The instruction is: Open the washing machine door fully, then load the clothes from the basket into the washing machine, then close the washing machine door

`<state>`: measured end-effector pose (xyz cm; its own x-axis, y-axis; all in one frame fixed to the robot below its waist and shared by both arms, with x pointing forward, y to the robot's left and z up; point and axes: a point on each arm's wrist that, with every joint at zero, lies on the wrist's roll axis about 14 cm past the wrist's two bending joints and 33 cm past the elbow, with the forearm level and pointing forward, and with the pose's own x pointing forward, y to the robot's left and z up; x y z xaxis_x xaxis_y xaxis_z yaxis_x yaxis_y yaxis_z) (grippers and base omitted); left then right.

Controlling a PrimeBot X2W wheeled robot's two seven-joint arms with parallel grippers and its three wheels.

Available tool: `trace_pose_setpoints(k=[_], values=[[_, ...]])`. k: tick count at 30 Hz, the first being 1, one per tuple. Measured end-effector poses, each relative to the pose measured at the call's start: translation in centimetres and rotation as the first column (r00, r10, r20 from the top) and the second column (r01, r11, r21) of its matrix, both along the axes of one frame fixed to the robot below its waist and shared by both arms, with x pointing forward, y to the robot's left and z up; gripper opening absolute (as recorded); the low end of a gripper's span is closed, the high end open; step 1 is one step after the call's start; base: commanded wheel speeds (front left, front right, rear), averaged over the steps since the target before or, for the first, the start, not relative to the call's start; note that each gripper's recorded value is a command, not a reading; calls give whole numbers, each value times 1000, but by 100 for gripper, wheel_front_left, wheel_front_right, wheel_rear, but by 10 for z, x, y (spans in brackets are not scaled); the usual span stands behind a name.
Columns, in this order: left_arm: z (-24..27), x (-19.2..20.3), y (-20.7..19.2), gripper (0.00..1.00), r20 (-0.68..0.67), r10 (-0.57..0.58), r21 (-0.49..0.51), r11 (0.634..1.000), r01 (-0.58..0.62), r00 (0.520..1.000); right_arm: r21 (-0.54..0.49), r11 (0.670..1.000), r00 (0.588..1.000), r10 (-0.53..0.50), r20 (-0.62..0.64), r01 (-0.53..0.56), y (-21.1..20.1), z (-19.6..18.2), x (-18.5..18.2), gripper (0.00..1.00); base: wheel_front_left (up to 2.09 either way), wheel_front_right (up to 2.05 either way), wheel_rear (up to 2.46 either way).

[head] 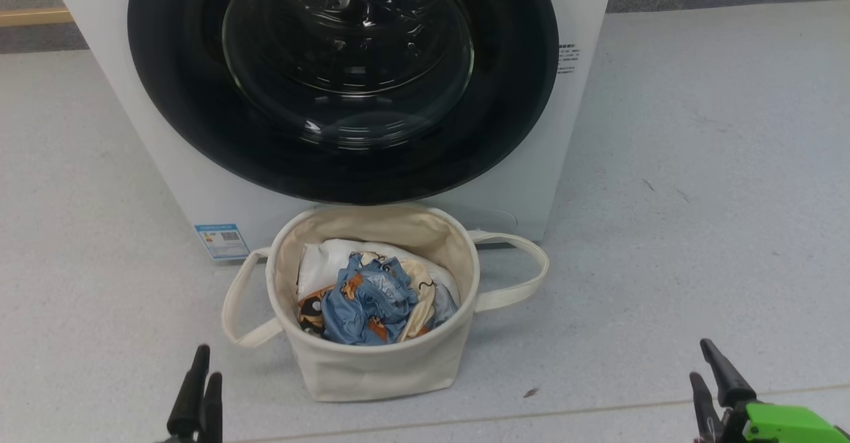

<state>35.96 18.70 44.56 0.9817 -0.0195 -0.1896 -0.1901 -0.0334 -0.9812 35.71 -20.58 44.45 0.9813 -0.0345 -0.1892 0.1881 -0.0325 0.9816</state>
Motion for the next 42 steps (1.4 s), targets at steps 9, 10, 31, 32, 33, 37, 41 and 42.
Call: trace_pose_setpoints(k=[9,10,31,32,33,37,41,42], values=[[-9,-8,5,100,-28,30,3,1000,-30,999,-17,1000,1000,-15,-20,14,-2,-6,-3,100,0,0,0],[-9,-8,6,100,-28,35,4,999,-35,999,-21,1000,1000,-18,-17,18,-3,-5,-3,100,0,0,0],[20,1,24,100,64,100,94,990,-105,993,-165,986,998,-7,56,16,0,21,13,100,0,0,0],[23,1,26,100,74,106,103,988,-113,992,-181,983,998,-3,61,14,0,23,13,100,0,0,0],[23,1,26,100,74,106,103,988,-113,992,-181,983,998,-3,61,14,0,23,13,100,0,0,0],[37,3,30,100,116,110,155,980,-127,987,-239,971,995,17,100,8,4,38,20,100,0,0,0],[57,7,30,100,177,91,244,961,-133,980,-320,947,988,37,153,14,6,58,27,100,0,0,0],[61,8,29,100,186,81,268,955,-130,979,-337,941,987,37,158,19,6,60,27,100,0,0,0]])
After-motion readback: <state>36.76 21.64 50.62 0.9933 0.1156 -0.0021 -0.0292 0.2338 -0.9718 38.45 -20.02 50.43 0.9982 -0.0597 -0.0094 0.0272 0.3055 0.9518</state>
